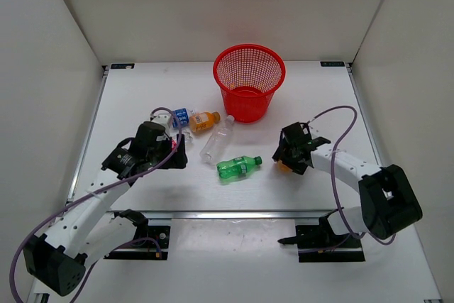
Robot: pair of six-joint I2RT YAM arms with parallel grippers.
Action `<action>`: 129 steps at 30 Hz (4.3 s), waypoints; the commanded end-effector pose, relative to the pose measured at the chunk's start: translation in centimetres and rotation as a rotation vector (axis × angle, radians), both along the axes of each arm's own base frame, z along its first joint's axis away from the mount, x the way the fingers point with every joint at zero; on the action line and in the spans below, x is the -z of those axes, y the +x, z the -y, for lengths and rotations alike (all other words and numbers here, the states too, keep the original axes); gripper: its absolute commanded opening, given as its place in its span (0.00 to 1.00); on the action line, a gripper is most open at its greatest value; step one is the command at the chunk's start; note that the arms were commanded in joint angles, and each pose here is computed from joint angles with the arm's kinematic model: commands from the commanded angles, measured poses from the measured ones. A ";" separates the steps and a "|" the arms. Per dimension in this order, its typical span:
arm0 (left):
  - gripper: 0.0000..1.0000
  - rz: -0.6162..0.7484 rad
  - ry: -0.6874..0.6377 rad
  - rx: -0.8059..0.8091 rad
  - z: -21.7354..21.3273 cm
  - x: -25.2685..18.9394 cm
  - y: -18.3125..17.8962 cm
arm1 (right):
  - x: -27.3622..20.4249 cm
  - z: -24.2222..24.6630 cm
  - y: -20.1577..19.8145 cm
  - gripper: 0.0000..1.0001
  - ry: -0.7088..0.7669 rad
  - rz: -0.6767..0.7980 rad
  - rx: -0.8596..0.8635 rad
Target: Put the plastic bottles in the bin
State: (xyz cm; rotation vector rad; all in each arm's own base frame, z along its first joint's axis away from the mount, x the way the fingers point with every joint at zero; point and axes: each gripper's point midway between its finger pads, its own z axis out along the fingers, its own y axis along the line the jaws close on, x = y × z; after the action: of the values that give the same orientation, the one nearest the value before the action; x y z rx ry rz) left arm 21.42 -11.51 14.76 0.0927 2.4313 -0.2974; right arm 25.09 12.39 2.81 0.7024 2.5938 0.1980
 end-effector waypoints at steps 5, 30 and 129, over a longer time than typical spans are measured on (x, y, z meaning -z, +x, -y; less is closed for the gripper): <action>0.99 0.056 -0.095 0.068 2.8 -2.2 1.5 | -9.2 3.7 5.1 0.20 -0.090 0.269 -0.059; 0.99 0.077 -0.134 0.418 9.0 -3.7 1.2 | -31.1 -11.3 25.1 0.82 -0.108 0.717 -0.648; 0.98 0.106 0.019 -0.323 -6.5 -3.2 -2.1 | -5.6 -24.7 9.5 0.99 0.026 0.275 -0.446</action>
State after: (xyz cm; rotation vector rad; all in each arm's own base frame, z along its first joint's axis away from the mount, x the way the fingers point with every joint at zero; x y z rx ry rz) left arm 20.66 -5.33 19.48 -0.2861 2.2189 -0.1518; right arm 32.81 36.55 8.89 -0.0737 2.4799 0.4693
